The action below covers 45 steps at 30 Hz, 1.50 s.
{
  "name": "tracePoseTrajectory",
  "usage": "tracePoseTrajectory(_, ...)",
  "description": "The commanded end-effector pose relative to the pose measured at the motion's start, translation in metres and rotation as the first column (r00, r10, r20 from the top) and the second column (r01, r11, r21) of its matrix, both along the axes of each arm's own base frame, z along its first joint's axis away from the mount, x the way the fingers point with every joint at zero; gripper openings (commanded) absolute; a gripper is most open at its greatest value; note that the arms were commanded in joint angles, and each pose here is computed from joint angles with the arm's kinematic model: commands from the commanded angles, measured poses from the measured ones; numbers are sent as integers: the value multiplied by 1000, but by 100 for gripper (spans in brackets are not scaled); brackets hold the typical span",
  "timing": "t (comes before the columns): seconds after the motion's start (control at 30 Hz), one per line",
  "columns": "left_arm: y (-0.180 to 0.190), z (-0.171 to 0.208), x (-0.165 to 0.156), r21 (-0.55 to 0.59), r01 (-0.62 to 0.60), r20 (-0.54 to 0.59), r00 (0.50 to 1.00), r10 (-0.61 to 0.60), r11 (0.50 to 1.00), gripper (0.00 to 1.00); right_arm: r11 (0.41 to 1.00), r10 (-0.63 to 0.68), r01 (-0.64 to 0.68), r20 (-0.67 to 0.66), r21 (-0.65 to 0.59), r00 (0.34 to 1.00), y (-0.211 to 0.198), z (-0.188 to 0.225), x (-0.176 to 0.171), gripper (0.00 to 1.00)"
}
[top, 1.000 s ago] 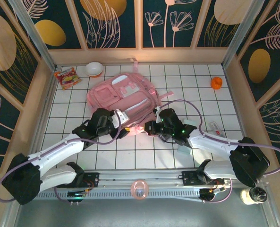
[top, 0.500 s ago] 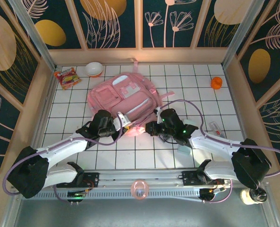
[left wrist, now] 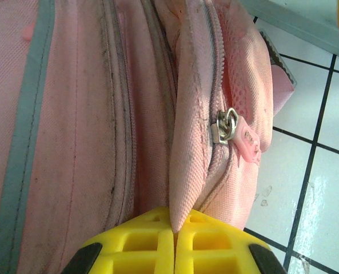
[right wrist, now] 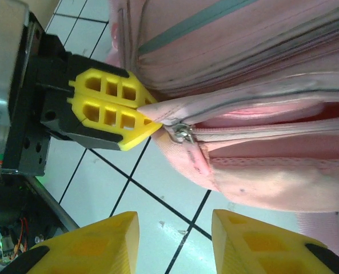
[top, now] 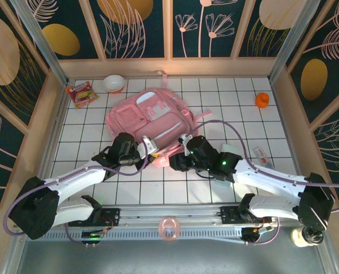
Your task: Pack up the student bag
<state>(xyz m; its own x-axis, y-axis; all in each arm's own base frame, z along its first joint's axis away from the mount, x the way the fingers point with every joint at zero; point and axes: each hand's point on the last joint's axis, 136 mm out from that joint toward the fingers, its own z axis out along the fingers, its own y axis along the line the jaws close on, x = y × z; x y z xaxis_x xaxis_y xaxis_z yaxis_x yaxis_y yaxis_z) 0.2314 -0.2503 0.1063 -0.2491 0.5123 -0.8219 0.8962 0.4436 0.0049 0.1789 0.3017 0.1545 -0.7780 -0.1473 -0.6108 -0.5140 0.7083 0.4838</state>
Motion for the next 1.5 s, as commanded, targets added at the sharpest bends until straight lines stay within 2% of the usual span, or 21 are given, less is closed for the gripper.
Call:
tracePoseTrajectory(0.0, -19, 37, -2, -125, 63, 27, 998, -60, 990, 0, 999, 19, -19, 4, 34, 1000, 19, -1, 6, 38)
tracePoseTrajectory(0.13, -22, 46, -2, -161, 66, 30, 998, -62, 985, 0, 999, -48, 48, -2, -14, 999, 22, -14, 21, 42)
tracePoseTrajectory(0.4, -25, 52, -4, -186, 79, 27, 997, -75, 979, 0, 994, -109, 110, 60, -7, 992, 29, -11, 41, 41)
tracePoseTrajectory(0.63, -27, 61, -6, -219, 86, 33, 996, -81, 972, 0, 987, -149, 153, 82, -46, 985, 28, -15, 52, 25)
tracePoseTrajectory(0.8, -27, 66, -7, -230, 88, 42, 996, -80, 969, 0, 971, -202, 211, 87, -111, 975, 16, -26, 56, 27)
tracePoseTrajectory(1.0, -26, 71, -3, -238, 68, 53, 997, -57, 969, 0, 993, -107, 111, 80, -44, 991, 38, -18, 43, 14)
tracePoseTrajectory(1.1, -24, 69, -1, -230, 53, 51, 998, -43, 972, 0, 992, -112, 115, 60, -45, 992, 41, -19, 38, 8)
tracePoseTrajectory(1.23, -24, 70, 0, -233, 51, 53, 998, -39, 971, 0, 984, -157, 160, 44, -75, 987, 37, -29, 36, 9)
tracePoseTrajectory(1.33, -25, 72, -1, -240, 53, 54, 998, -41, 969, 0, 981, -174, 176, 37, -80, 984, 38, -34, 36, 20)
tracePoseTrajectory(1.47, -25, 77, -1, -256, 53, 60, 997, -38, 965, 0, 977, -184, 187, 37, -102, 982, 41, -41, 38, 19)
